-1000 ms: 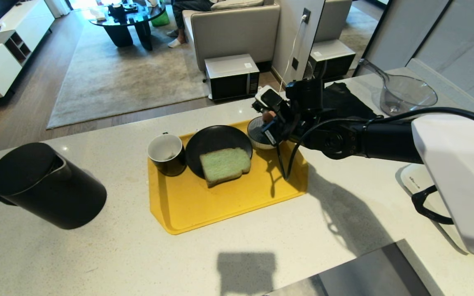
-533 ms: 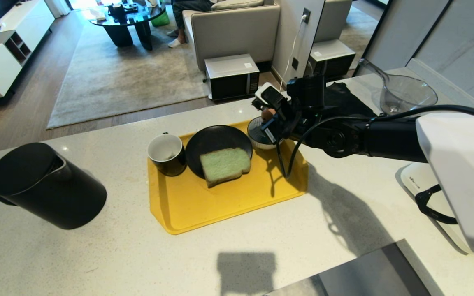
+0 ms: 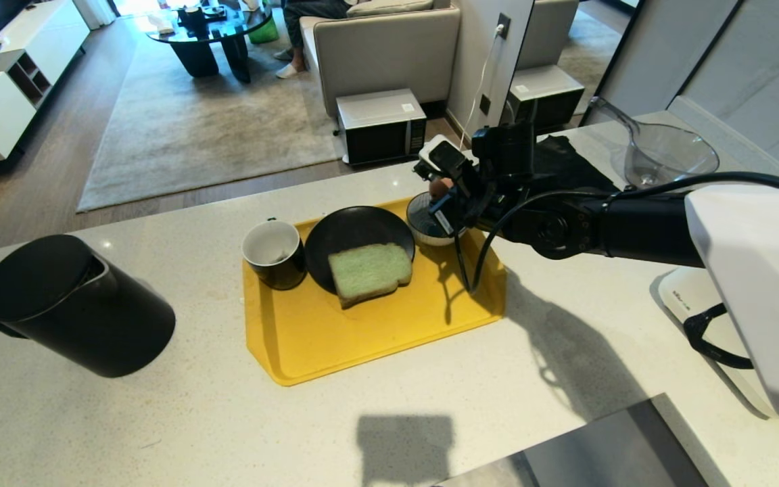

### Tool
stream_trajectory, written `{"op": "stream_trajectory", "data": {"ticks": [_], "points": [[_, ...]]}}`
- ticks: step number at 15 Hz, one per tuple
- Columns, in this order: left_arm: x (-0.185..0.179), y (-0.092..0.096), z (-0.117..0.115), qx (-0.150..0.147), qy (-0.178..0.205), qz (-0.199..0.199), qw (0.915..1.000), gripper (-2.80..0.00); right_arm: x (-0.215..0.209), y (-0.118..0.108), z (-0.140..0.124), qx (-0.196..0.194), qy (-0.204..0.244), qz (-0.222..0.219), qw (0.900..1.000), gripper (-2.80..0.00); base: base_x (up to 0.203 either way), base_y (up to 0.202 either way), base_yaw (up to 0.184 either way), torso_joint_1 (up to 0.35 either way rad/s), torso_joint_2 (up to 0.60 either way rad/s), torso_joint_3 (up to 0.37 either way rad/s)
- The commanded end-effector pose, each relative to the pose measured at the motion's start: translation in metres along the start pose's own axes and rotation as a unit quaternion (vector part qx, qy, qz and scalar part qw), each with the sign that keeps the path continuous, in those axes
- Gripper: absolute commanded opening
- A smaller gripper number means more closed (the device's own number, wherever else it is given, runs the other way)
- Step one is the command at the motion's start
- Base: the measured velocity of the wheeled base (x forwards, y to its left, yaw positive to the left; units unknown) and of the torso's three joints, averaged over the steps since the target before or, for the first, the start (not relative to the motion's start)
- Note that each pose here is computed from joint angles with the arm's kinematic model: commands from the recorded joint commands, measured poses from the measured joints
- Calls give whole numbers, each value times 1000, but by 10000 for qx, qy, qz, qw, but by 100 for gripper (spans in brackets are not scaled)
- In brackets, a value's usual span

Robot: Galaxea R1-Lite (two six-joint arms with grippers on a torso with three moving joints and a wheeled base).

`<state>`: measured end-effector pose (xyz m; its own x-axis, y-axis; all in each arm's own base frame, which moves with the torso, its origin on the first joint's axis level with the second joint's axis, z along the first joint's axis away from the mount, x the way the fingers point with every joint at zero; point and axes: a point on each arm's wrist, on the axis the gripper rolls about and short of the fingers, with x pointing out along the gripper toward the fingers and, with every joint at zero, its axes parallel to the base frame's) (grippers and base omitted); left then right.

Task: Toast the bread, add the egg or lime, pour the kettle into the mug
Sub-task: Put the egg in the bowl

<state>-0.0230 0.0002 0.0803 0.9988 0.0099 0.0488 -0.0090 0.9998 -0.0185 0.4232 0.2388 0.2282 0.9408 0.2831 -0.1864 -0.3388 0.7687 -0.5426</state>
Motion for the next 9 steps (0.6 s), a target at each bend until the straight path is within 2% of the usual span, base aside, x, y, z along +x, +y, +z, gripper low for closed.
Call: {"op": "stream_trajectory", "data": {"ticks": [1, 9], "points": [[1, 0, -5, -1, 75, 6, 10000, -280, 0, 0, -1, -17, 6, -6, 10000, -280, 0, 0, 0, 0, 0, 0], [1, 0, -5, -9, 75, 6, 10000, -280, 0, -1, 0, -8, 2, -10, 10000, -280, 0, 0, 0, 0, 0, 0]]}}
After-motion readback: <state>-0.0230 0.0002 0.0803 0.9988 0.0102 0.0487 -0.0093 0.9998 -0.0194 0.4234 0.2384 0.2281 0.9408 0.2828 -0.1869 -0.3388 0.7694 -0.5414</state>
